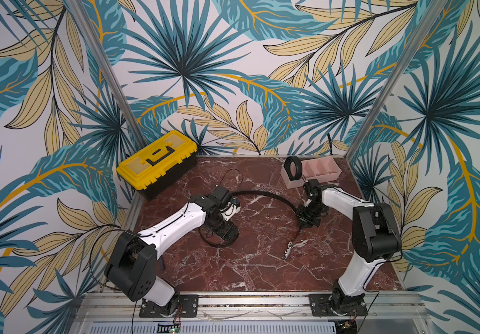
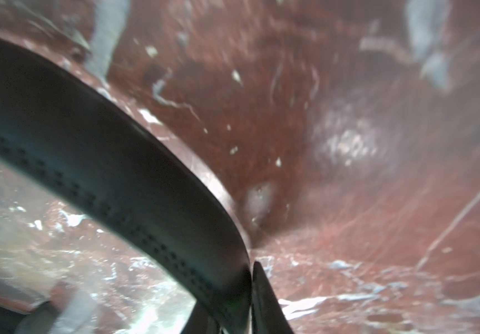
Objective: Place the belts into the storage roll
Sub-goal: Move the belt at the center of the board, then roll the belt at the center of the board.
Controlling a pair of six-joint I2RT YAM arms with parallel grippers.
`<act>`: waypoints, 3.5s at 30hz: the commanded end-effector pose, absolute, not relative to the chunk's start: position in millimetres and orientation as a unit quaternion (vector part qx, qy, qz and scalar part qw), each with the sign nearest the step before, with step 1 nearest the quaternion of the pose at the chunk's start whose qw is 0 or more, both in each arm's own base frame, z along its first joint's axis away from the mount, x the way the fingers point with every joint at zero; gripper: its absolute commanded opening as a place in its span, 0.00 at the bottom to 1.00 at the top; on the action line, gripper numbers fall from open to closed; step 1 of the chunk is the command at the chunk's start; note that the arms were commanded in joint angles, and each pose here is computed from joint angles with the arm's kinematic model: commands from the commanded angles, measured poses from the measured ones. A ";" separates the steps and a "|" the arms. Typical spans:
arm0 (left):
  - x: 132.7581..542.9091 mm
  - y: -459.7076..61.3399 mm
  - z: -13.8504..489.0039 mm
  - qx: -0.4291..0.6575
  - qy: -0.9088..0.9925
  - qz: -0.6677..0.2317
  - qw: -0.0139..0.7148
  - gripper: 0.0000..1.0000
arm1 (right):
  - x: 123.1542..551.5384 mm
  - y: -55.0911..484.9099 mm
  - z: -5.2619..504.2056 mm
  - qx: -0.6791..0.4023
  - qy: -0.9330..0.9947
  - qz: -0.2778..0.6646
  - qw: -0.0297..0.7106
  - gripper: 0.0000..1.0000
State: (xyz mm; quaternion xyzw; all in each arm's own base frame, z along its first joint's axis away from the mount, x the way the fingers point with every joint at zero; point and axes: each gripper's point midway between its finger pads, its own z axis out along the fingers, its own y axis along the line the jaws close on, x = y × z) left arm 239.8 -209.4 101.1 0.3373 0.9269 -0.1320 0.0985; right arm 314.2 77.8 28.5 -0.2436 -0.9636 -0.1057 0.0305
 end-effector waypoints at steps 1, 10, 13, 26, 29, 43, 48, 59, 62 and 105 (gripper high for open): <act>218.7 -221.4 87.8 0.403 0.902 -0.129 0.086 0.88 | 316.6 88.4 28.8 -0.280 -0.950 -0.135 0.039 0.19; 233.7 -211.3 28.1 0.395 0.918 -0.002 0.030 0.72 | 315.1 87.3 41.2 -0.279 -0.950 -0.140 0.021 0.19; 240.4 -217.2 16.2 0.374 0.927 0.004 0.016 0.56 | 313.2 86.9 45.5 -0.278 -0.950 -0.142 0.016 0.19; 266.3 -256.1 20.1 -0.050 0.998 -0.041 0.014 0.00 | 295.3 84.9 55.7 -0.300 -0.940 -0.159 -0.017 0.17; 276.5 -272.4 17.8 -0.188 0.980 -0.061 0.005 0.00 | 286.4 87.7 53.6 -0.300 -0.939 -0.167 -0.011 0.17; 336.6 -348.8 20.1 -0.494 0.851 -0.174 -0.020 0.03 | 265.5 92.6 66.6 -0.251 -0.952 -0.170 -0.035 0.31; 345.4 -353.3 40.9 -0.431 0.881 -0.197 0.002 0.43 | 277.2 96.6 70.0 -0.233 -0.957 -0.170 -0.024 0.36; 311.5 -331.8 97.2 -0.171 0.971 -0.154 0.068 0.77 | 305.0 91.5 75.6 -0.229 -0.957 -0.173 -0.038 0.39; 292.0 -339.6 86.9 -0.113 0.981 -0.152 0.040 0.77 | 309.8 86.0 76.8 -0.233 -0.956 -0.172 -0.042 0.40; 294.6 -361.8 16.8 -0.068 0.996 -0.049 0.044 0.46 | 372.5 85.7 42.8 -0.106 -0.985 -0.133 -0.032 0.51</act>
